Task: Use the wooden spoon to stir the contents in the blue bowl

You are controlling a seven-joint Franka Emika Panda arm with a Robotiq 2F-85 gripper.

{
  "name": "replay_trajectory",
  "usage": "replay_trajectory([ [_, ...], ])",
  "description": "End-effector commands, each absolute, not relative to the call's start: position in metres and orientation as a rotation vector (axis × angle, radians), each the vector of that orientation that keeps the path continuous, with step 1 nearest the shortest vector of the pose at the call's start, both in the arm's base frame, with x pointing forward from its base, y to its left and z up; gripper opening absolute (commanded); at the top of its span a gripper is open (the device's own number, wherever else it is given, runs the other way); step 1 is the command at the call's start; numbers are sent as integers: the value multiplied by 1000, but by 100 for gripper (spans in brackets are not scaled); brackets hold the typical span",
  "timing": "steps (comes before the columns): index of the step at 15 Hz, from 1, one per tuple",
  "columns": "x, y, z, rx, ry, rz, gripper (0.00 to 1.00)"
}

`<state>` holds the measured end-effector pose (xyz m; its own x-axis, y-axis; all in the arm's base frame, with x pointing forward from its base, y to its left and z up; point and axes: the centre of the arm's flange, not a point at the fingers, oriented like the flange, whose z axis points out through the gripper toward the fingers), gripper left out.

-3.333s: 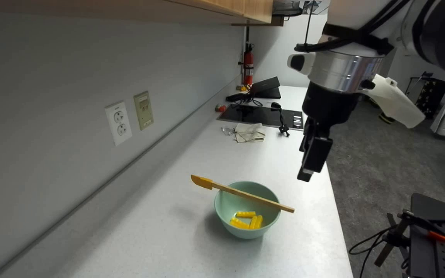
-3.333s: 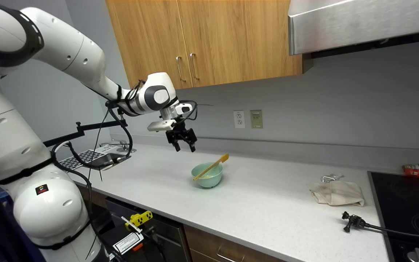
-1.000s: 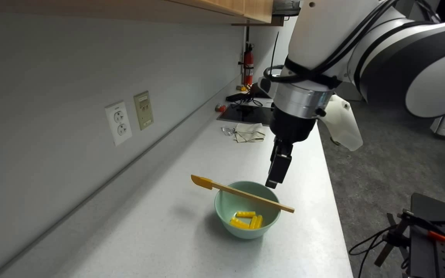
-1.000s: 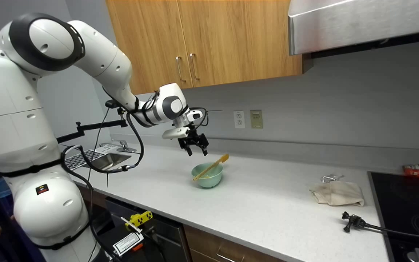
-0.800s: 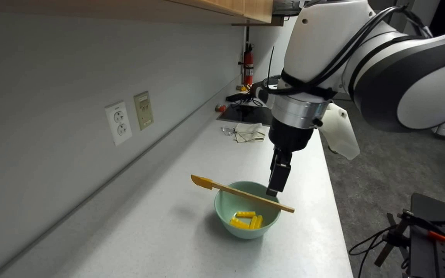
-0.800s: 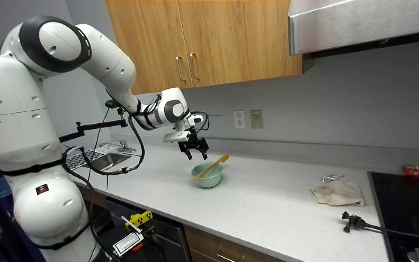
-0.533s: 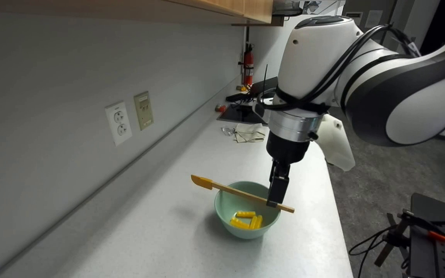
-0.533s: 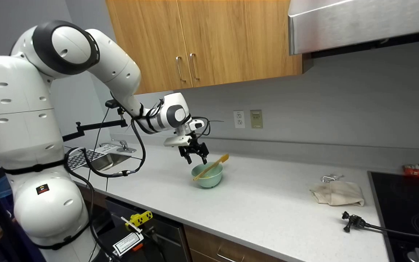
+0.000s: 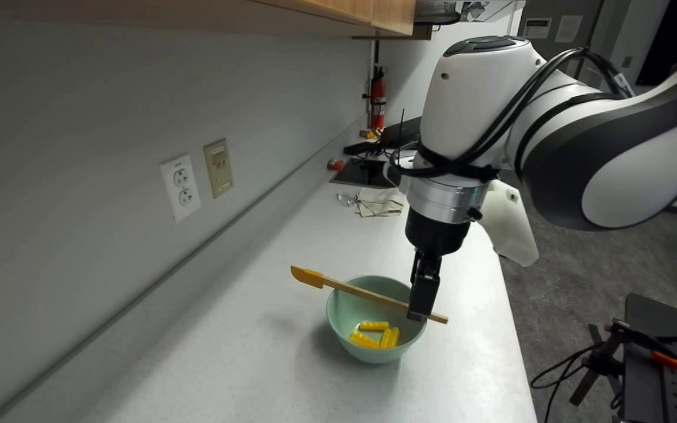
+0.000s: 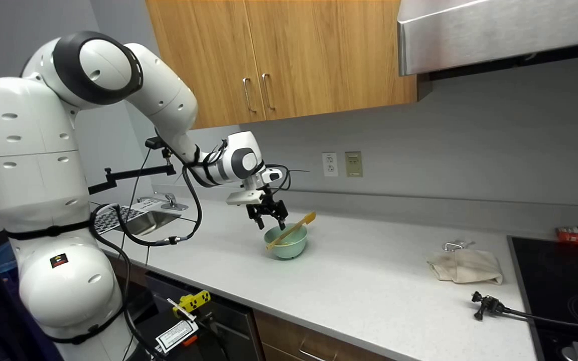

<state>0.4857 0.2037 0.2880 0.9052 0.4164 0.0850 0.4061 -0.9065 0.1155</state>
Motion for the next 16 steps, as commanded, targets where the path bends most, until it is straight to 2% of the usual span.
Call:
replay_trajectory([
  [1,493,200,283,2953,629,157,100],
  [12,519,210,252,2991,630,99,100],
  [15,519,212,239,2995,632,64,91],
  [16,520,212,236,2993,629,54,79],
])
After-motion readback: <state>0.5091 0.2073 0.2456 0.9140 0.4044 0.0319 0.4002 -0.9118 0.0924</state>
